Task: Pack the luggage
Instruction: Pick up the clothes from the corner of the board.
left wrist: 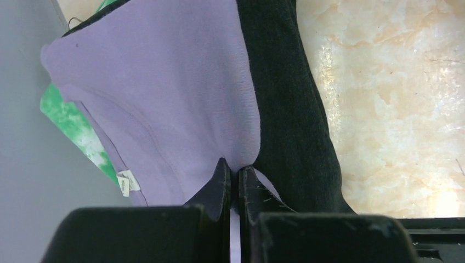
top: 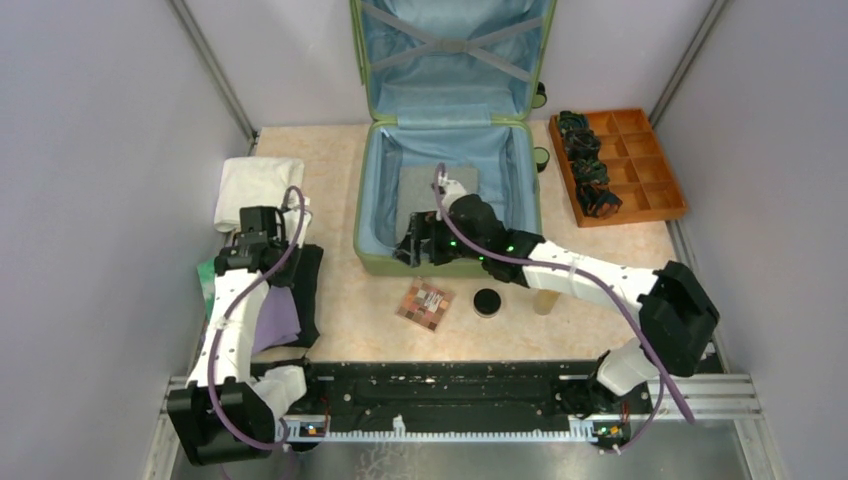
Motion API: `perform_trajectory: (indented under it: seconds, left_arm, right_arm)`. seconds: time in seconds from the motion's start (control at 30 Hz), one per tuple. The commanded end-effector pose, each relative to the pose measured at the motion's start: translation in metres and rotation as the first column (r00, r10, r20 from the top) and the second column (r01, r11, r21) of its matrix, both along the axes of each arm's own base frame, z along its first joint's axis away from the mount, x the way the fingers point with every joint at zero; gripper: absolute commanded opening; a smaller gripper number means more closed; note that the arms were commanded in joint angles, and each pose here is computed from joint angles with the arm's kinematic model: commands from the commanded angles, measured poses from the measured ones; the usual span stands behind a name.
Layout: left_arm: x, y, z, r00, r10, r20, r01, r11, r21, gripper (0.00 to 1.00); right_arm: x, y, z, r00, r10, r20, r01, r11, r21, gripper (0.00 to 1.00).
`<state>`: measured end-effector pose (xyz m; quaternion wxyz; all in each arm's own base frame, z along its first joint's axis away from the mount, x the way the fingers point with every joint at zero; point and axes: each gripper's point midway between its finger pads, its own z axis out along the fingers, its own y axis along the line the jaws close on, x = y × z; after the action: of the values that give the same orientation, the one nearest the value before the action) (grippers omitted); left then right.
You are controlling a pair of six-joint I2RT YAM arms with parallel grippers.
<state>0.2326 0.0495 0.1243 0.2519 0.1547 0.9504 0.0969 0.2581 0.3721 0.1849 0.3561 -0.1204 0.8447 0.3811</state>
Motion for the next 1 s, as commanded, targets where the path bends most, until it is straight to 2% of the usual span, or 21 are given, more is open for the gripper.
perform_trajectory:
  seconds: [0.0, 0.1, 0.2, 0.33, 0.43, 0.8, 0.97]
  left_arm:
    - [0.006, -0.002, 0.028, 0.996, 0.008, 0.086, 0.0, 0.996, -0.088, 0.0]
    - [0.004, 0.0, 0.028, 0.997, 0.01, 0.076, 0.0, 0.992, -0.13, 0.0]
    - [0.004, -0.004, 0.022, 0.998, -0.015, 0.06, 0.024, 0.987, -0.161, 0.0]
    - [0.007, -0.007, 0.018, 0.998, -0.023, 0.053, 0.032, 0.983, -0.183, 0.0]
    - [0.006, -0.006, 0.016, 0.999, -0.026, 0.044, 0.034, 0.982, -0.186, 0.0]
    - [0.009, -0.008, 0.02, 0.999, -0.038, 0.033, 0.044, 0.979, -0.198, 0.0]
    - [0.008, -0.006, 0.021, 0.999, -0.037, 0.03, 0.042, 0.981, -0.192, 0.0]
  right_arm:
    - [-0.045, 0.086, 0.066, 0.975, 0.215, 0.06, -0.223, 0.943, 0.247, 0.86]
    - [-0.085, 0.14, 0.065, 0.924, 0.374, 0.081, -0.38, 0.868, 0.32, 0.89]
    - [-0.108, 0.182, 0.052, 0.882, 0.455, 0.124, -0.469, 0.821, 0.326, 0.93]
    - [-0.114, 0.223, 0.013, 0.862, 0.498, 0.09, -0.498, 0.803, 0.327, 0.95]
    - [-0.111, 0.24, 0.0, 0.863, 0.499, 0.082, -0.49, 0.786, 0.375, 0.95]
    - [-0.097, 0.271, -0.02, 0.876, 0.477, 0.072, -0.462, 0.786, 0.41, 0.95]
    - [-0.091, 0.242, -0.025, 0.907, 0.414, 0.074, -0.415, 0.856, 0.307, 0.94]
